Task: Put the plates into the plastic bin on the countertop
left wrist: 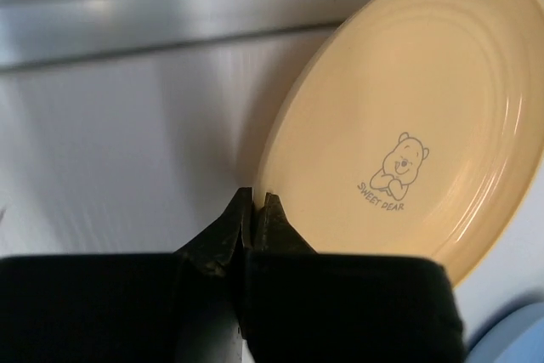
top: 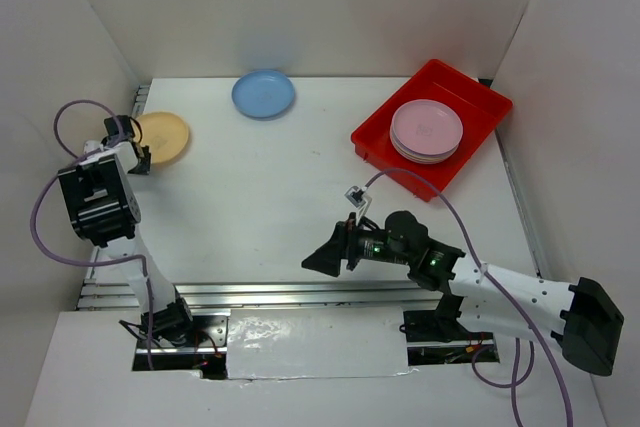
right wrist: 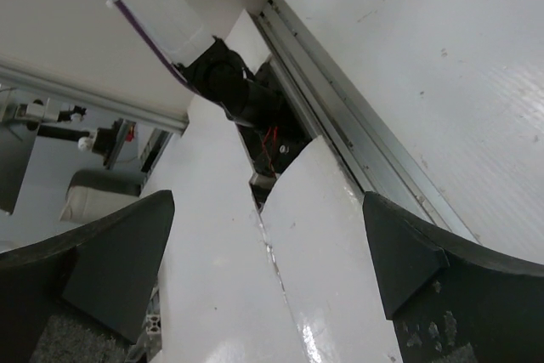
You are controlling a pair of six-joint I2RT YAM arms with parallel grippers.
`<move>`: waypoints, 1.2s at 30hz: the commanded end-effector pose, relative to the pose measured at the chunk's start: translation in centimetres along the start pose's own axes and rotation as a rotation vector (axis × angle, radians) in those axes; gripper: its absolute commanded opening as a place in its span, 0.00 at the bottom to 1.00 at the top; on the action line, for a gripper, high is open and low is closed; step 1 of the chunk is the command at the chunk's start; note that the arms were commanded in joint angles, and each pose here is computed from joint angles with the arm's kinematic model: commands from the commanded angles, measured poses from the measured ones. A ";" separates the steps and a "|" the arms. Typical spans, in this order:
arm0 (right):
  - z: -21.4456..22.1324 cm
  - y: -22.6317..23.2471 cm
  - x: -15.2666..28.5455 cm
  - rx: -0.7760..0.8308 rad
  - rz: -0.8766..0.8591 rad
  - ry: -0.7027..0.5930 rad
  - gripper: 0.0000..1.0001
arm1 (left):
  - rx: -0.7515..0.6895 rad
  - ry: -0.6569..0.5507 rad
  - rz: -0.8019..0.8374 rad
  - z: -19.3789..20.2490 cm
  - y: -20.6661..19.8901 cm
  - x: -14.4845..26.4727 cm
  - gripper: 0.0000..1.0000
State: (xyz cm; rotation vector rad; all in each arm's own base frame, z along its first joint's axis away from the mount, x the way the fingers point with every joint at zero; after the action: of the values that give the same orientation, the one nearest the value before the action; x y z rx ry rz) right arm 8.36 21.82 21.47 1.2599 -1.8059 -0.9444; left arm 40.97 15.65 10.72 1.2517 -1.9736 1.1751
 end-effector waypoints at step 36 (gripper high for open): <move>-10.9 -6.0 -3.2 -0.132 0.855 -0.381 0.15 | -1.090 0.391 0.837 18.6 5.8 34.5 0.00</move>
State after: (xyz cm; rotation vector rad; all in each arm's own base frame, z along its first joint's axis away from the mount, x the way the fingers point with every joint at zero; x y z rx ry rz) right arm 21.29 22.02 20.38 0.1135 -2.2039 -0.7560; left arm 20.87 -14.41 24.19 -0.2059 -2.2182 0.2997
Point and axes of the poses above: each gripper's point midway between its finger pads, its own x axis back along the fingers, its own y axis along the line the jaws close on, z = x × y, the point moved 10 cm from there along x, back along the fingers, and after that the axes turned 10 degrees about -x, right-handed, at the moved point
